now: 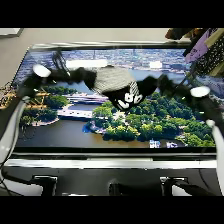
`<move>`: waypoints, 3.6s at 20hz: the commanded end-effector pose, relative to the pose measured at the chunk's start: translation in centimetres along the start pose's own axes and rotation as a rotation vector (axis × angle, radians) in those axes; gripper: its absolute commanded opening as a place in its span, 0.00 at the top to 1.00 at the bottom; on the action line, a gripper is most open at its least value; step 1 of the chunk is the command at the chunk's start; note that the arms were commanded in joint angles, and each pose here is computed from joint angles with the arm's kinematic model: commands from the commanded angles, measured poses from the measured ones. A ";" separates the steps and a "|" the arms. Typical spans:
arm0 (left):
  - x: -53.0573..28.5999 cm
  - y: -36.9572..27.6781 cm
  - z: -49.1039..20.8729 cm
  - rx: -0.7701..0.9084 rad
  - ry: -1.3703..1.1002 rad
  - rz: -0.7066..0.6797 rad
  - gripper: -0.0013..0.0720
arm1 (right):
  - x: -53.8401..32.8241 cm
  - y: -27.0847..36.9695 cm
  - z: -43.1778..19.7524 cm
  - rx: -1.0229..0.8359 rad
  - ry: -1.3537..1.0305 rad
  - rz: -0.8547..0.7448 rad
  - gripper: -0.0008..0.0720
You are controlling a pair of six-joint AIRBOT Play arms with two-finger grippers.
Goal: Fold the clothes and pants, and hang the long-sleeved shirts on hangers.
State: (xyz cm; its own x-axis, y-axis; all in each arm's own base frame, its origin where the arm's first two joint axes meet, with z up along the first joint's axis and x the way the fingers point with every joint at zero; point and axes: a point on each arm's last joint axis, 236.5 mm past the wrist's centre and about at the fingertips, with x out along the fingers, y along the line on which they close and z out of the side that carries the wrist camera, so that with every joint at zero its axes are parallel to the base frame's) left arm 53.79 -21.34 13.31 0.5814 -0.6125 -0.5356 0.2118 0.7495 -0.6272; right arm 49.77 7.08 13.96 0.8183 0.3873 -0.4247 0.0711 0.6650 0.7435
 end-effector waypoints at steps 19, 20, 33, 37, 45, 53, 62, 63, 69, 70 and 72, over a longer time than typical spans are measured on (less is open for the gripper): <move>-46.3 -16.6 4.2 0.333 -0.814 0.236 0.96 | -43.2 20.8 10.7 -0.450 -0.824 -0.061 0.94; -44.8 -15.6 4.5 0.324 -0.782 0.258 0.96 | -40.5 20.6 12.1 -0.436 -0.801 -0.060 0.94; -19.1 14.9 5.0 -0.069 -0.216 0.749 0.95 | 10.0 7.3 1.7 -0.192 0.064 0.005 0.94; -14.7 21.1 2.4 -0.135 -0.082 0.809 0.95 | 13.7 3.5 -2.8 -0.188 0.191 -0.061 0.85; -14.9 18.5 0.7 -0.199 0.004 0.650 0.42 | -0.7 -3.4 2.5 -0.321 0.353 -0.307 0.23; -18.1 17.7 -11.8 -0.369 0.163 0.537 0.16 | -18.4 -14.6 -4.3 0.043 0.407 -0.550 0.06; -11.4 11.2 -24.4 -0.463 0.372 0.195 0.16 | -15.0 -19.0 -22.2 0.454 0.520 -0.418 0.06; -11.2 10.7 -24.9 -0.453 0.389 0.190 0.16 | -14.5 -18.9 -22.5 0.475 0.511 -0.393 0.06; -9.5 9.5 -26.6 -0.451 0.443 0.189 0.16 | -12.3 -18.2 -25.1 0.621 0.586 -0.272 0.23; -9.2 9.3 -27.1 -0.444 0.459 0.188 0.16 | -12.1 -18.3 -25.1 0.628 0.590 -0.266 0.66; -8.3 8.7 -28.6 -0.439 0.509 0.189 0.16 | -12.2 -18.4 -24.6 0.588 0.581 -0.274 0.94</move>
State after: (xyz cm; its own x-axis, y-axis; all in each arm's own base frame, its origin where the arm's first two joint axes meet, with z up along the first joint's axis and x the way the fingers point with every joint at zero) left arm 29.13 -15.33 -2.90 0.1601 -0.5974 -0.7858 -0.2542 0.7442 -0.6176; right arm 23.89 5.70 -7.26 0.3027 0.6228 -0.7215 0.6537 0.4152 0.6327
